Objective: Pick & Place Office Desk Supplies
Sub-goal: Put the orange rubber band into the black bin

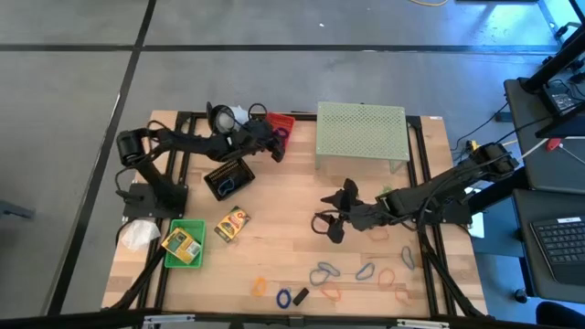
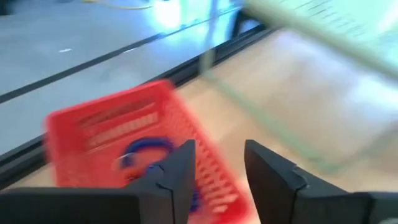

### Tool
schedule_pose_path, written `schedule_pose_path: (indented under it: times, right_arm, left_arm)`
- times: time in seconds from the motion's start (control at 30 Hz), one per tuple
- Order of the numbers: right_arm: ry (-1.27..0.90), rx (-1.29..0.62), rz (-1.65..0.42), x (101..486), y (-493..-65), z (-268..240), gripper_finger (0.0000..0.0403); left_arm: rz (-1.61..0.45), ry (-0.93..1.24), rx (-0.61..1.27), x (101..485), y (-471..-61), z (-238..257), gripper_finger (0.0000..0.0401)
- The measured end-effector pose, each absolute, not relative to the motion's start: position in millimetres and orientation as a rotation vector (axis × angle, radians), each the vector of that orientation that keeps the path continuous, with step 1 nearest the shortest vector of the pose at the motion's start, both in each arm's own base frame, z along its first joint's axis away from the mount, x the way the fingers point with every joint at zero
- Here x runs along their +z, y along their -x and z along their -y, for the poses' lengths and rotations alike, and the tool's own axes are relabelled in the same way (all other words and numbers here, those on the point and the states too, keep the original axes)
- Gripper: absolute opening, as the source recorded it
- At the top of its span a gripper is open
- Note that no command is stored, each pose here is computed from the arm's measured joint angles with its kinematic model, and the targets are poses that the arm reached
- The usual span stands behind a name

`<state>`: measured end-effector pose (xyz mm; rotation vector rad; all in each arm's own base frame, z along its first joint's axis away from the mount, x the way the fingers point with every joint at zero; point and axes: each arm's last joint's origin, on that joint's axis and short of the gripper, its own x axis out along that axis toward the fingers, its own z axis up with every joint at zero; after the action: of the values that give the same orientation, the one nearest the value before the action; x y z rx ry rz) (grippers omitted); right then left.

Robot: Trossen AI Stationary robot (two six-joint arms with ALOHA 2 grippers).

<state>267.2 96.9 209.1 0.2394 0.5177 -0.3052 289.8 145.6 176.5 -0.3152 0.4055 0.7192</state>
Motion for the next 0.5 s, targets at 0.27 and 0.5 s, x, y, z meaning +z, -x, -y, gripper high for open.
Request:
schedule_pose_path:
  times: [0.27, 0.5]
  right_arm:
    - [-0.152, -0.090, -0.771, 168.3, -278.9, -100.3, 0.0245]
    - [-0.033, -0.031, -0.876, 141.2, -285.5, -97.8, 0.0245]
  left_arm:
    - [-0.297, 0.350, 0.259, 222.6, -292.8, -101.0, 0.0147]
    - [-0.279, 0.302, 0.065, 236.4, -298.6, -54.5, 0.0144]
